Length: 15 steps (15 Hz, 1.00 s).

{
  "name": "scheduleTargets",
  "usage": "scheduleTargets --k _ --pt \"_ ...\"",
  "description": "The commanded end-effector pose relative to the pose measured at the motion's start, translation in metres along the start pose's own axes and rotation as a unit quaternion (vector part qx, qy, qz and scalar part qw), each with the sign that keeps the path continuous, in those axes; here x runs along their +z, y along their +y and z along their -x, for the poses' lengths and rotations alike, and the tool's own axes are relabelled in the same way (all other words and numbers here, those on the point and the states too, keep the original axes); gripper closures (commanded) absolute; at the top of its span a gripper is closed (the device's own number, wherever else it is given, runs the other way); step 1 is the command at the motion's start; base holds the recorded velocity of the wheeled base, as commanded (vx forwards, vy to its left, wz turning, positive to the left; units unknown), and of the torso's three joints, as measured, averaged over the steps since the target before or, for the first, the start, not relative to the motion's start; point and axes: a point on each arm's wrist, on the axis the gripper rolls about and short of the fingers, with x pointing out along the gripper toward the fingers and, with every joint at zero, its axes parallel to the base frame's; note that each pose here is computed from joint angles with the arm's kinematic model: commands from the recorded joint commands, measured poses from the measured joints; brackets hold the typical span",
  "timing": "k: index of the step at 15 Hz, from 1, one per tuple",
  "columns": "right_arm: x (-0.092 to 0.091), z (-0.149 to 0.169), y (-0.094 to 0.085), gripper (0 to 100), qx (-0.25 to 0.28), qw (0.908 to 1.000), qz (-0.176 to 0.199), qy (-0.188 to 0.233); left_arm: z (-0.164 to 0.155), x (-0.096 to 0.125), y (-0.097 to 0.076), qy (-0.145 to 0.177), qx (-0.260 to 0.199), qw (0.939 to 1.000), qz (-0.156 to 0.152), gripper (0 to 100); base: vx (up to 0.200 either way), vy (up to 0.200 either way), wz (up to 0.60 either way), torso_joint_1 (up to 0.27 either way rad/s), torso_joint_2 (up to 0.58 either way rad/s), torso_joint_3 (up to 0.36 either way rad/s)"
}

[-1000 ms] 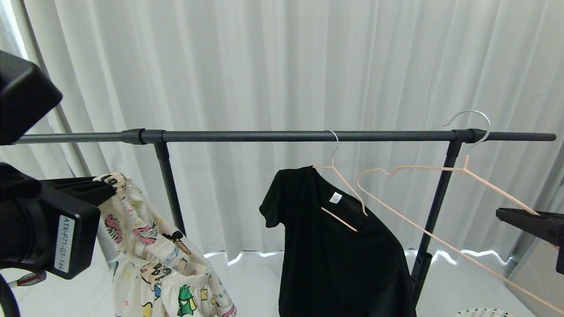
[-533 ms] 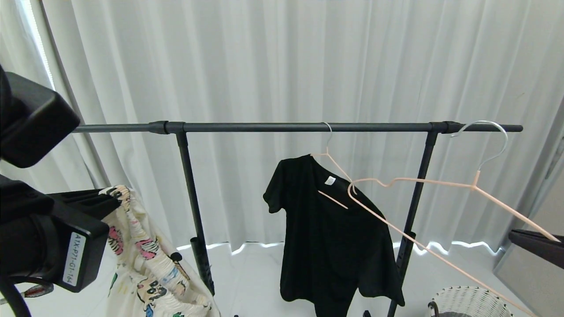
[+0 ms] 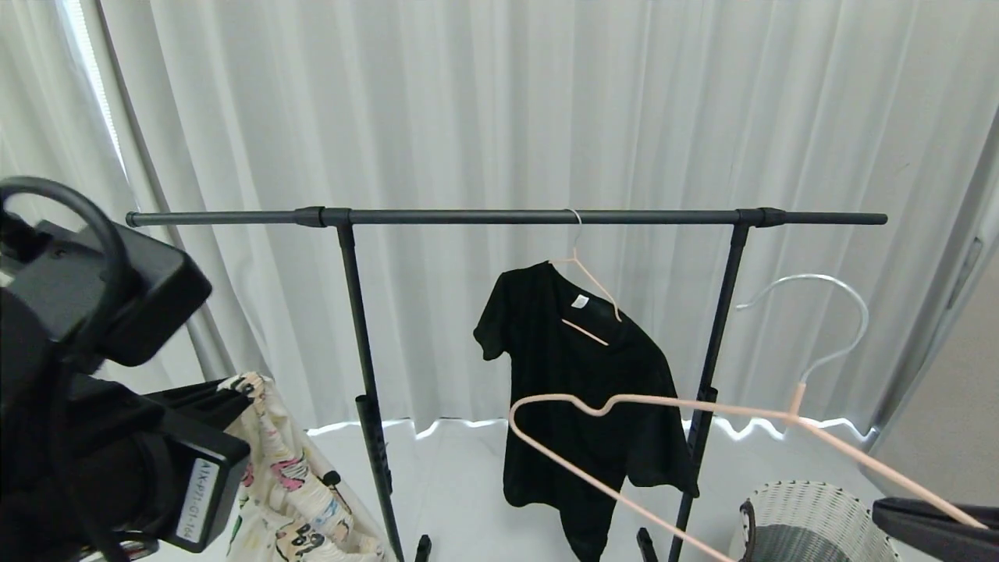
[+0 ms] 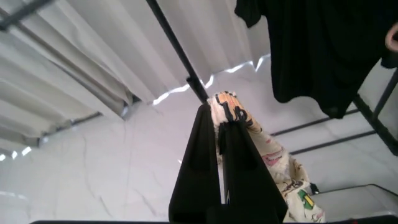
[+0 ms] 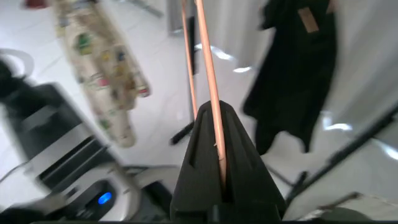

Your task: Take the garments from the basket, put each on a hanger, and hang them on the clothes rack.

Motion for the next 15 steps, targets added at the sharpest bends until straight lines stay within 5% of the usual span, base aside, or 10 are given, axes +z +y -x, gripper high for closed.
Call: scheduleTargets --k 1,5,15 --pt "-0.005 -0.007 0.01 100 0.054 0.9981 -0.001 0.029 -0.015 -0.002 -0.017 0.027 0.005 0.9996 0.001 100 0.0 0.0 0.0 0.0 0.0 0.0" --pt "0.002 -0.034 0.023 100 0.096 0.995 -0.006 0.027 -0.043 0.015 -0.052 0.054 0.019 0.9943 0.09 100 0.0 0.0 0.0 0.0 0.0 0.0" --pt "0.012 -0.072 0.029 100 0.099 0.9949 -0.017 0.002 -0.046 0.015 -0.053 0.06 0.021 0.9935 0.094 100 0.0 0.0 0.0 0.0 0.0 0.0"
